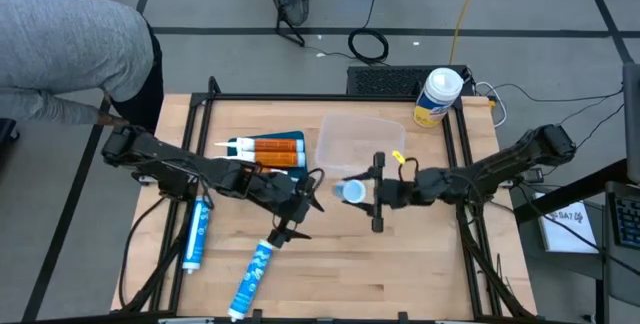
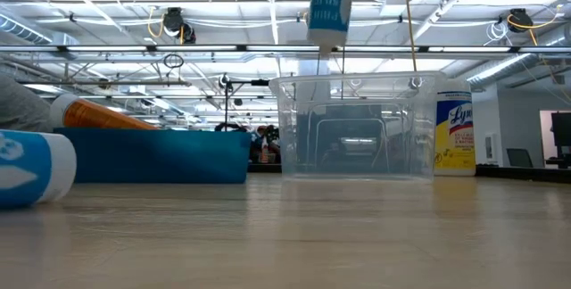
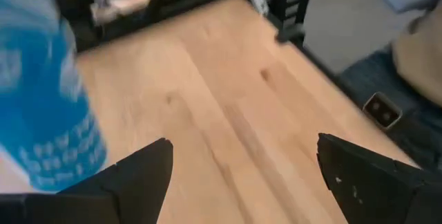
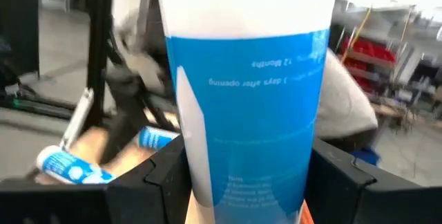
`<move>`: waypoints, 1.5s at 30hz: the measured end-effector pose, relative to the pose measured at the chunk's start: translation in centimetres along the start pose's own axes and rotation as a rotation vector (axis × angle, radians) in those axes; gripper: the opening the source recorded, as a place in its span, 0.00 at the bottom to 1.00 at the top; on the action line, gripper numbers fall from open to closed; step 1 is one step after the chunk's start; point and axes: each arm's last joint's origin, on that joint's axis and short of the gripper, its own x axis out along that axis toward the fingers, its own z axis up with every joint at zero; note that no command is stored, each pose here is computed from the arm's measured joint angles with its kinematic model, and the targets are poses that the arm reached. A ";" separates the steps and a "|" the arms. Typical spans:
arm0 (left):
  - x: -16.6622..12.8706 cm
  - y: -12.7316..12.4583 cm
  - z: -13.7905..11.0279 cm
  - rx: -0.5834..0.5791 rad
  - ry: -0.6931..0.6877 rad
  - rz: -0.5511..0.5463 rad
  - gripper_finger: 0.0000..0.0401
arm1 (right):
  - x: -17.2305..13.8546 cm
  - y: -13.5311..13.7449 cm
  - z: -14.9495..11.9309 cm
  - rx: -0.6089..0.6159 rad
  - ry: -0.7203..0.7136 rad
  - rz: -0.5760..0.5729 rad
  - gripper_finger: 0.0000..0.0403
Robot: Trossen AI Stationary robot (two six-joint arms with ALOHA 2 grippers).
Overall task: Pick & place silicon tubes, Sealant and Lysol wipes
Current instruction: Put the right blue sealant into the transparent bin
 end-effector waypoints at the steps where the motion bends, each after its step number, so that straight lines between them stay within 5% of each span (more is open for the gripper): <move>1: -0.2 0.0 0.3 0.013 -0.022 0.002 0.88 | 0.3 -0.3 0.6 0.000 0.028 -0.002 0.51; 7: -3.5 0.7 0.4 0.067 -0.109 0.054 0.88 | 1.9 -2.2 4.1 0.026 0.107 -0.032 0.51; 14: -9.4 2.2 -3.6 0.038 -0.285 0.203 0.88 | 2.1 -3.8 6.7 0.060 0.081 -0.072 0.51; 26: -17.7 1.6 -7.6 0.025 -0.633 0.466 0.89 | 3.8 -10.0 7.7 0.122 0.159 -0.272 0.51; 32: -18.5 1.5 -7.7 0.000 -0.655 0.481 0.87 | 4.9 -13.6 7.2 0.210 0.333 -0.354 0.51; 45: -18.4 1.5 -7.7 -0.003 -0.654 0.480 0.90 | 9.2 -17.8 5.8 0.305 0.451 -0.426 0.51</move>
